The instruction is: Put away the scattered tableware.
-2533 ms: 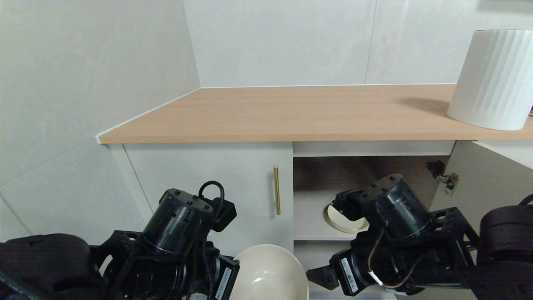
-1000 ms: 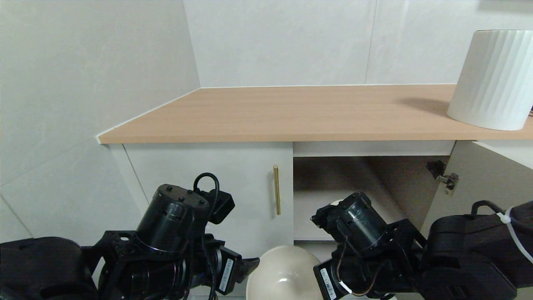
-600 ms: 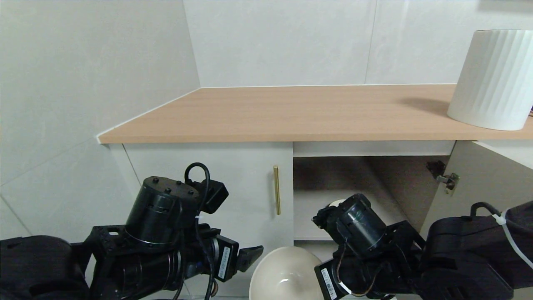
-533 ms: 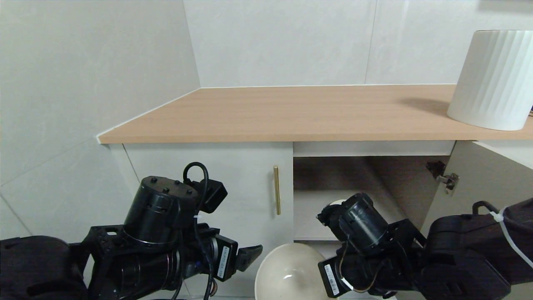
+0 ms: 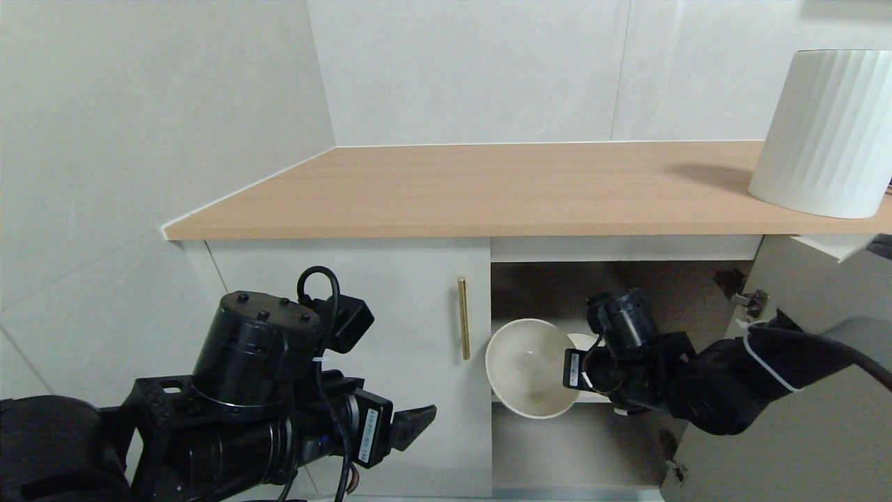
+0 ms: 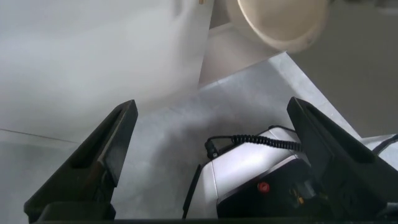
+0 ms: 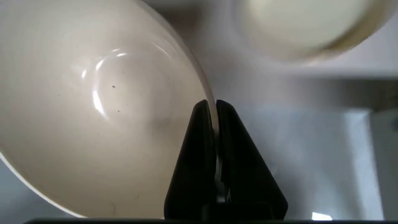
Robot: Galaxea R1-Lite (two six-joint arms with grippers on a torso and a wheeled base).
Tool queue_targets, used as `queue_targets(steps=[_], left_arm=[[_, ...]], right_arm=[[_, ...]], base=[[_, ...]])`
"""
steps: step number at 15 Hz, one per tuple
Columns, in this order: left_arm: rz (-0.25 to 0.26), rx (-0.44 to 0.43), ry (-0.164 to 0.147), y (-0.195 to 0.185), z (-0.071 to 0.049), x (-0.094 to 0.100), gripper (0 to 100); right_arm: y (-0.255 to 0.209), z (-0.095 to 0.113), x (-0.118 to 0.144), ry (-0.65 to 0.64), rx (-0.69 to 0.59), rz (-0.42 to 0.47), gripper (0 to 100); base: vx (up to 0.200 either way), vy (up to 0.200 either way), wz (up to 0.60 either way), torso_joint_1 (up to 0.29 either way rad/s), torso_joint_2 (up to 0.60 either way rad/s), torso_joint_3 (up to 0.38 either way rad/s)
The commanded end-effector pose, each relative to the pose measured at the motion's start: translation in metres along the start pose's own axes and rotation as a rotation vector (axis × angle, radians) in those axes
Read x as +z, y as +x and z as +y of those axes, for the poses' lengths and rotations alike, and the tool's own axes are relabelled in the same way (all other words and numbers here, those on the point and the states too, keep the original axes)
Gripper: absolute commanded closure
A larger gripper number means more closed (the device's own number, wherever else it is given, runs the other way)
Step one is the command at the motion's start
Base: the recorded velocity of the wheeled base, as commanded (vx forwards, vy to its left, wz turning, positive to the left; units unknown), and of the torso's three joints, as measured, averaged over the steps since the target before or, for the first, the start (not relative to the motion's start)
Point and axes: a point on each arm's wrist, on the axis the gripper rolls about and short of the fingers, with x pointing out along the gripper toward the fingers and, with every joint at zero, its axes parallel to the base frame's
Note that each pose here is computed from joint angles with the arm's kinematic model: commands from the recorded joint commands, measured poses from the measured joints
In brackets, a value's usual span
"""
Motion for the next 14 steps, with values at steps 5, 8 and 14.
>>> queue_targets(steps=[5,8,14], left_arm=[[-0.002,0.0,-0.001,-0.001,0.001,-0.001,0],[-0.003,0.002,-0.001,-0.001,0.001,0.0,0],[-0.004,0.001,-0.001,-0.002,0.001,0.0,0]], right_arm=[[0.047,-0.048,0.017,0.102,-0.147,-0.04,100],[0.057,-0.064,0.028,0.138,-0.18,-0.065,100],[0.079,-0.087,0.035,0.173,-0.248,-0.086,100]], base=[[0.0,0.0,0.0,0.0,0.0,0.0],[0.0,0.0,0.0,0.0,0.0,0.0],[0.0,0.0,0.0,0.0,0.0,0.0]])
